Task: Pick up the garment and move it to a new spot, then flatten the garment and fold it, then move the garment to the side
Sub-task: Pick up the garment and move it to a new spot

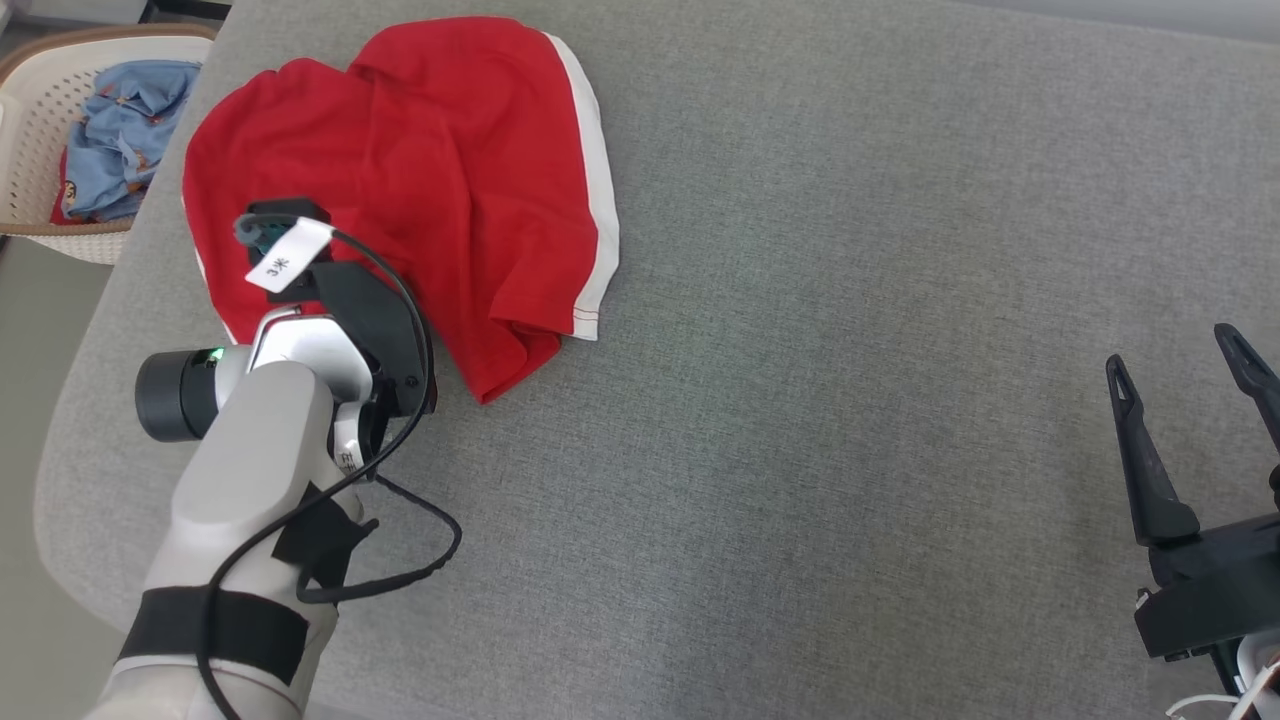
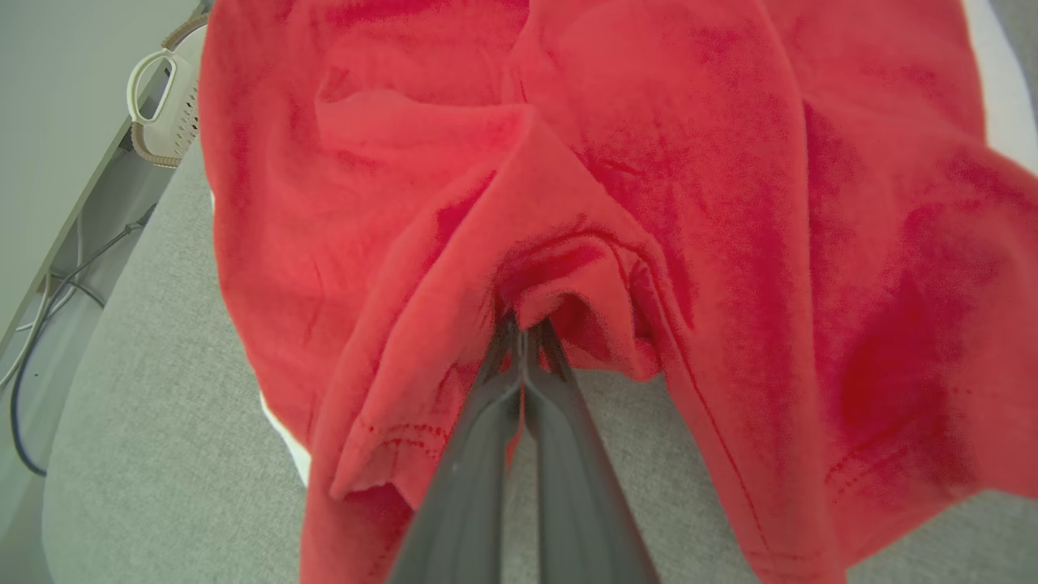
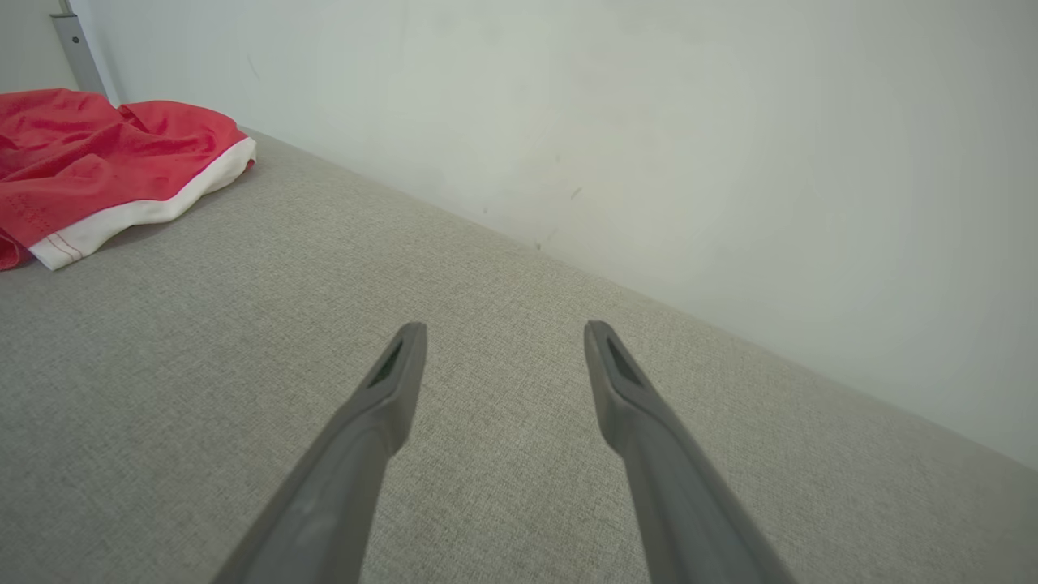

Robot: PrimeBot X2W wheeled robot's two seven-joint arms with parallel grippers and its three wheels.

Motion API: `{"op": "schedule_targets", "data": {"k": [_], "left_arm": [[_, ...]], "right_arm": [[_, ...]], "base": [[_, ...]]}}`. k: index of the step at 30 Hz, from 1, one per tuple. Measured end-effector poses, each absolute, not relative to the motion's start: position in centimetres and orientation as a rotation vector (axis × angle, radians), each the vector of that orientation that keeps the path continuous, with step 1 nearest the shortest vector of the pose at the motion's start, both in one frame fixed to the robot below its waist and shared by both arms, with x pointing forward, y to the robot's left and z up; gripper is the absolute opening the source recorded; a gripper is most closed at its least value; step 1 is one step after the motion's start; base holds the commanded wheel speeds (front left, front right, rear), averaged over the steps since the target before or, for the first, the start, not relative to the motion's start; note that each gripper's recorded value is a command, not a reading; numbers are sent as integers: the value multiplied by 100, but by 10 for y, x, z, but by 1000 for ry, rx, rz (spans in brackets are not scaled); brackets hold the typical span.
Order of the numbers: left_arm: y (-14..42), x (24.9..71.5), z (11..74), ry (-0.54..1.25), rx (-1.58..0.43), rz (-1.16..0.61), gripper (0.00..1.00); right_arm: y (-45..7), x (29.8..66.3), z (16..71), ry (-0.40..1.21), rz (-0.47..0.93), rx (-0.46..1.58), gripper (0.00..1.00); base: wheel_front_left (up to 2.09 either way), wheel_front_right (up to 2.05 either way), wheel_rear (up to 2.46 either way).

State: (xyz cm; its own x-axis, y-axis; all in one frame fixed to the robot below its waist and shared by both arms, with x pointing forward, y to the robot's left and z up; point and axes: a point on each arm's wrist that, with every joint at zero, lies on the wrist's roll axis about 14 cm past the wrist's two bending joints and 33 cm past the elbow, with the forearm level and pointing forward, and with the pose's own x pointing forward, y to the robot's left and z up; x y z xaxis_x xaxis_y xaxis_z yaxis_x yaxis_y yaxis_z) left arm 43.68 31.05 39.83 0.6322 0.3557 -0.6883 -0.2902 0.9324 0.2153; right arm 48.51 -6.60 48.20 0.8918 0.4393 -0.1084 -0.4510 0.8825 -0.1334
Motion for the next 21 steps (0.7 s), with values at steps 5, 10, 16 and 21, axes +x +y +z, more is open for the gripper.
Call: {"op": "schedule_targets", "data": {"k": [5,10,16,21], "left_arm": [[317,441,410,746,35,400,0],[320,458,446,610,17,403,0],[279,491,510,403,67,233,0],[229,502,538,309,114,78,0]], "right_arm": [[-60,485,482,81,476,-149,100],[-51,481,488,74,492,-127,100],[-29,473,508,36,514,-56,100],[-31,466,521,11,489,-13,100]], "base": [[0,0,0],[0,0,0],[0,0,0],[0,0,0]]}}
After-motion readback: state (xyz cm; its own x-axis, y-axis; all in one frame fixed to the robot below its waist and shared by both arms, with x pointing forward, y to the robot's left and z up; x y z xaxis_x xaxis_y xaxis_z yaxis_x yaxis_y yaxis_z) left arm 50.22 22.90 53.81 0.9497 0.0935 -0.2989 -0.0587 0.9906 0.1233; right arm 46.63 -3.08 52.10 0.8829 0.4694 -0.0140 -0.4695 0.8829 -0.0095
